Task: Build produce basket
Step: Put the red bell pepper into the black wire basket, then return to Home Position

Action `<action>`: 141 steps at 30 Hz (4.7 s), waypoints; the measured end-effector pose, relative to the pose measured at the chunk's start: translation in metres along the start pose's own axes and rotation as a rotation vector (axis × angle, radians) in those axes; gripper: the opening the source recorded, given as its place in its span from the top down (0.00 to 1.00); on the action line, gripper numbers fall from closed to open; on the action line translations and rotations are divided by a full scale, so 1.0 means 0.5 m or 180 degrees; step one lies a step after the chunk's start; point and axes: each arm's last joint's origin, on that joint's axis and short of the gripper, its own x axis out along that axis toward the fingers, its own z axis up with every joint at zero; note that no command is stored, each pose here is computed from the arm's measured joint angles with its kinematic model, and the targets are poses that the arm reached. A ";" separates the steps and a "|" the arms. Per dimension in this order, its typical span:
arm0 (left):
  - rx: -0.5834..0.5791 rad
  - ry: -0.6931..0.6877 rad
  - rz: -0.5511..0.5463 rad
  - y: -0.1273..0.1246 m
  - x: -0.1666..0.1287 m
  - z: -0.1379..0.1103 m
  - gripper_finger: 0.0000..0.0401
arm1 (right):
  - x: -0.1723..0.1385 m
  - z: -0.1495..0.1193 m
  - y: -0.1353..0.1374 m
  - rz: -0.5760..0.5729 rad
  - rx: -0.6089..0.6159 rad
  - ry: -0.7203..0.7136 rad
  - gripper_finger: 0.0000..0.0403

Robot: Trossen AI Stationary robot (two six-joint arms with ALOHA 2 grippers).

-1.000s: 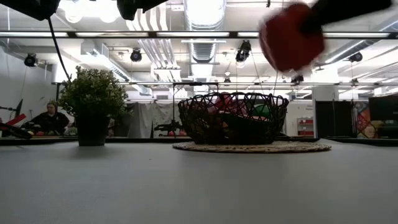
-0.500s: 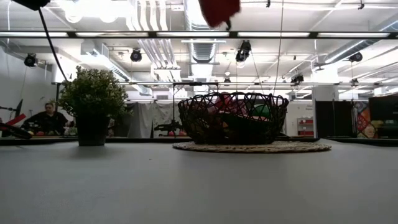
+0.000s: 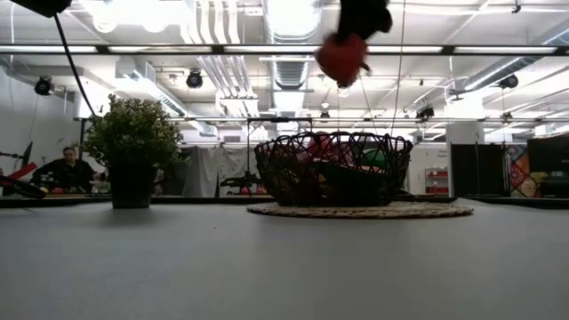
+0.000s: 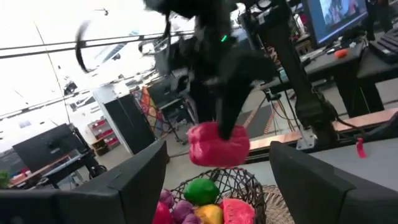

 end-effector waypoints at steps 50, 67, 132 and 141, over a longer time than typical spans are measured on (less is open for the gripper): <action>0.0207 0.0155 0.0033 -0.004 -0.001 -0.008 0.34 | 0.295 0.033 -0.216 -0.0047 -0.2251 0.1622 0.39; 0.0208 0.0147 0.0035 -0.004 0.000 -0.005 0.34 | 0.259 0.035 -0.202 -0.0178 -0.2004 0.1541 0.16; -0.0877 0.0216 -0.1441 0.206 -0.203 -0.154 0.99 | 0.110 -0.529 -0.100 -0.0067 -0.1334 -0.4251 0.19; -0.1117 -0.0206 -0.1275 0.226 -0.241 -0.192 0.99 | 0.073 -0.550 -0.119 -0.0137 -0.1196 -0.4601 0.19</action>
